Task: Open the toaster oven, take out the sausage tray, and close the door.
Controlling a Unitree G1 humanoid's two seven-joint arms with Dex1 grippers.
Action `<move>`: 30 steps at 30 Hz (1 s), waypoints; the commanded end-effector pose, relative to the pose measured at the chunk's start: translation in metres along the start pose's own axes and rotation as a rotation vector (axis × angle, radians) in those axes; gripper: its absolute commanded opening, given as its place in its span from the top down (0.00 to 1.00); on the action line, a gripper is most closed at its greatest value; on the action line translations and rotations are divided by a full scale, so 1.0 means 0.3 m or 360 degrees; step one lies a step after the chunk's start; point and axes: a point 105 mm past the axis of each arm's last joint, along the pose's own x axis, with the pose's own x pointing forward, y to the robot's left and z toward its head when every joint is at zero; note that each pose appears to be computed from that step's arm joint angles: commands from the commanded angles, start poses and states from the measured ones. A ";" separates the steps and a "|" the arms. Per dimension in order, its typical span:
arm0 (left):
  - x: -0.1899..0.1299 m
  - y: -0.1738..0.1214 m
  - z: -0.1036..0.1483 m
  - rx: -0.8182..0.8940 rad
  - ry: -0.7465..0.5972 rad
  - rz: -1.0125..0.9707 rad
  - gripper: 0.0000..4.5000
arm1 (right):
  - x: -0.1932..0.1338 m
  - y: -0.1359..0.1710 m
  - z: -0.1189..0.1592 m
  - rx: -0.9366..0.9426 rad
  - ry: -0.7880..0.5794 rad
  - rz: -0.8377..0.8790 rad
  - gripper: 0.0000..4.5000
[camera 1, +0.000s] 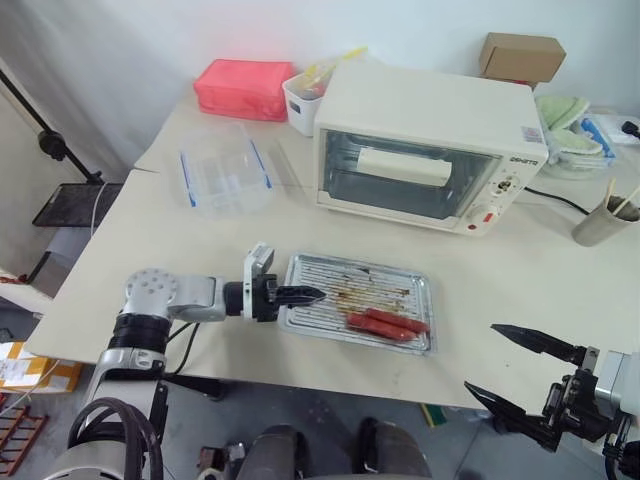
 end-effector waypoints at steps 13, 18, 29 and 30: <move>-0.123 0.015 0.004 0.0415 -0.0125 0.0203 0.01 | 0.026 -0.016 0.008 -0.0070 -0.0037 -0.0022 0.00; -0.314 0.038 -0.004 0.0999 -0.0247 0.0460 0.01 | 0.053 -0.042 -0.013 -0.0065 -0.0061 0.0023 0.00; -0.524 -0.020 -0.027 0.2333 -0.0207 0.0688 0.01 | 0.102 -0.130 -0.022 -0.0108 -0.0089 0.0222 0.00; -0.525 -0.034 -0.021 0.2394 -0.0248 0.0672 0.01 | 0.107 -0.131 -0.020 -0.0112 -0.0085 0.0250 0.00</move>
